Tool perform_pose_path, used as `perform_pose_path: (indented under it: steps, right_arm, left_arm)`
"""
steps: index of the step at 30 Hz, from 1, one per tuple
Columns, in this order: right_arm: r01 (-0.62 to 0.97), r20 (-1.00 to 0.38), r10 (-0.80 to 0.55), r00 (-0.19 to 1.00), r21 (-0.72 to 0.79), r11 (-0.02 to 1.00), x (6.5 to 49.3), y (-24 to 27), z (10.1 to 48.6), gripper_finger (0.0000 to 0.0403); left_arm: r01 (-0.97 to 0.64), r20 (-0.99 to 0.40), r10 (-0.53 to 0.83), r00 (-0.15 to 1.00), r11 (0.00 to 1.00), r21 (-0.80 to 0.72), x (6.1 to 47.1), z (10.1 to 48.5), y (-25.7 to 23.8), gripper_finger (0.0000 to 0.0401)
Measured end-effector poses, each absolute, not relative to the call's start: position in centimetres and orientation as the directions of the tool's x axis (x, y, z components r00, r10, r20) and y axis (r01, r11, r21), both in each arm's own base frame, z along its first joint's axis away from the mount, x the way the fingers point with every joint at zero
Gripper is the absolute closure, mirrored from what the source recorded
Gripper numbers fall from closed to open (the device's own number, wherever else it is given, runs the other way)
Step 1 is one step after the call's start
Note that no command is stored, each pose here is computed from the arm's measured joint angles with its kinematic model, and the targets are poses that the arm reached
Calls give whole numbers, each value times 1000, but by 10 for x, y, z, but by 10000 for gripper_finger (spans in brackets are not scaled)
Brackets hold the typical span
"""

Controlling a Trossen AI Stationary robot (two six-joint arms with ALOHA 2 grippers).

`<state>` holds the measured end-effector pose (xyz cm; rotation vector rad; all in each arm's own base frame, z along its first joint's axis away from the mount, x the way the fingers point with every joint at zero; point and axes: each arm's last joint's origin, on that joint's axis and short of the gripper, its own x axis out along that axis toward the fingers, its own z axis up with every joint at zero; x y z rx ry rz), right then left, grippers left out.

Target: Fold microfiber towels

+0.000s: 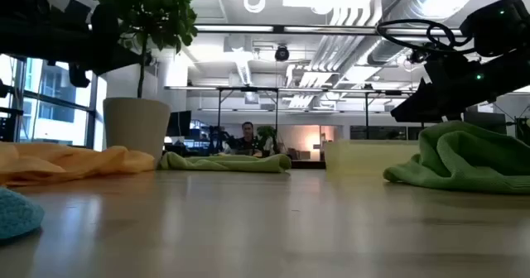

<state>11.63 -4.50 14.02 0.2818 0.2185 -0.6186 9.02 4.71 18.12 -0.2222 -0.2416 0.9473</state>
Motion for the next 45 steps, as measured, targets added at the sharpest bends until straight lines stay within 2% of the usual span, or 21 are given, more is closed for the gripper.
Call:
perform_pose_path:
  steps: [34, 42, 45]
  right_arm:
    - [597, -284, -538, 794, 193, 779, 116, -45, 140, 265]
    - [578, -283, -539, 793, 70, 813, 116, -45, 140, 265]
    - [580, -283, -539, 793, 82, 810, 116, -45, 140, 265]
  left_arm:
    - [-772, 106, 821, 561, 565, -292, 90, 181, 47, 400]
    - [-772, 107, 821, 561, 565, -290, 90, 181, 47, 400]
    - [-775, 109, 822, 558, 564, -284, 90, 181, 47, 400]
